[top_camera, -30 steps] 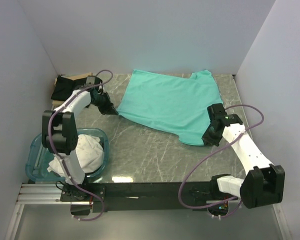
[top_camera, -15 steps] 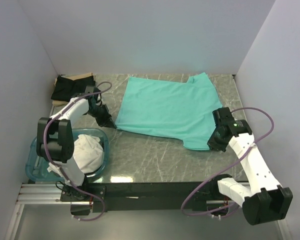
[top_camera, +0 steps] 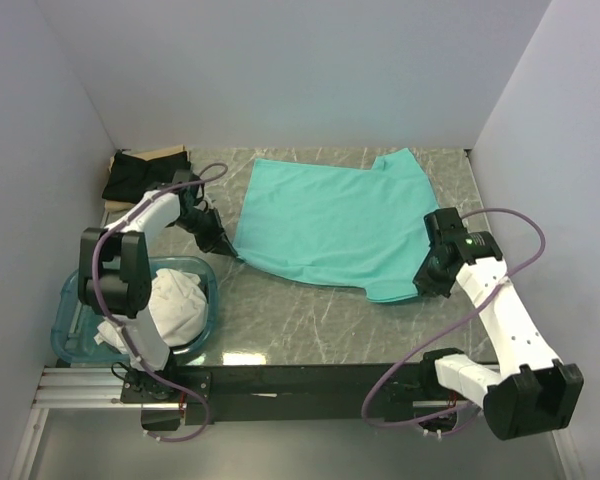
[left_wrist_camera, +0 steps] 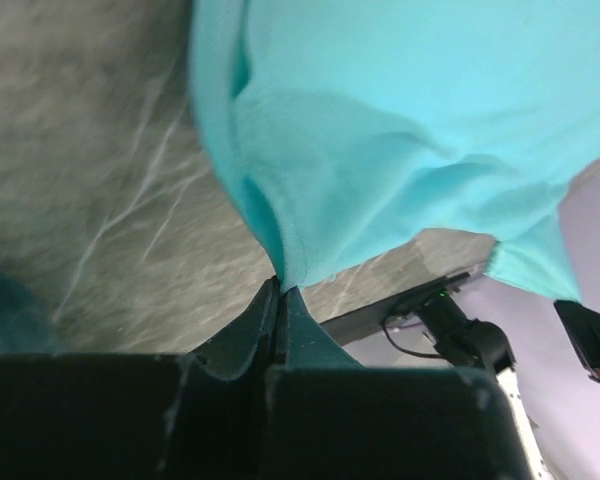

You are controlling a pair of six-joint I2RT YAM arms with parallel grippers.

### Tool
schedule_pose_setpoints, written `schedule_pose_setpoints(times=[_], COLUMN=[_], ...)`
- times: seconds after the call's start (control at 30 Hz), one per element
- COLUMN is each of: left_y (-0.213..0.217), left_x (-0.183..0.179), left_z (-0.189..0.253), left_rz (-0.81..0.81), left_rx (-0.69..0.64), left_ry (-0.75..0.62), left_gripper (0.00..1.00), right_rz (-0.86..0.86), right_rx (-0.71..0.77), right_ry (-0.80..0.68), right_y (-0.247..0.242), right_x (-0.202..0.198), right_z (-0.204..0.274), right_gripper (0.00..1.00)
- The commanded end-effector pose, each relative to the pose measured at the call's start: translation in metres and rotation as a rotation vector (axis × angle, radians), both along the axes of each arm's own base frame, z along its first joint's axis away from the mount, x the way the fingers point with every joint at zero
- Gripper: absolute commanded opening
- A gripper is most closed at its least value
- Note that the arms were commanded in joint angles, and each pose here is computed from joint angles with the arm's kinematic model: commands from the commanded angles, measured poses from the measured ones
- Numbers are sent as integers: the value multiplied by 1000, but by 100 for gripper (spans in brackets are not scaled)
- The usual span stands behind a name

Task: Fold and stack the t-shirts
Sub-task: Fold the tshirt

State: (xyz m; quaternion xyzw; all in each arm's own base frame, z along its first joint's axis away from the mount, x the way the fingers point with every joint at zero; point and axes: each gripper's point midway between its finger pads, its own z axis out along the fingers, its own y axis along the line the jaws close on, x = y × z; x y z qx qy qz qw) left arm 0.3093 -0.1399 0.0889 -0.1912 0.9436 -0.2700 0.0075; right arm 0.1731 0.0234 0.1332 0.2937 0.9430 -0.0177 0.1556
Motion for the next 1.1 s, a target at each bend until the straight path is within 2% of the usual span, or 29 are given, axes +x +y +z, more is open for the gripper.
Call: schedule_pose_setpoints(times=[0.0,0.27,0.63,1.07], left_y=[-13,-15,-13,-14], left_x=[19,46,83,126], left_z=[10,7,-1,-7], left_rz=[-40,-12,37,54], left_rx=[-82,-174,-270,-296], left_ry=[-46,-37,-29,-35], left_gripper=[0,0,0,0], right_rz=[-10,-5,15,18], right_rx=[-18,-70,-157,-190], right_ry=[-92,-145,-119,-72], right_y=[-3,-9,-24,-41], right_x=[36,99,176,229], right_z=[17,31,33,22], right_gripper=[0,0,0,0])
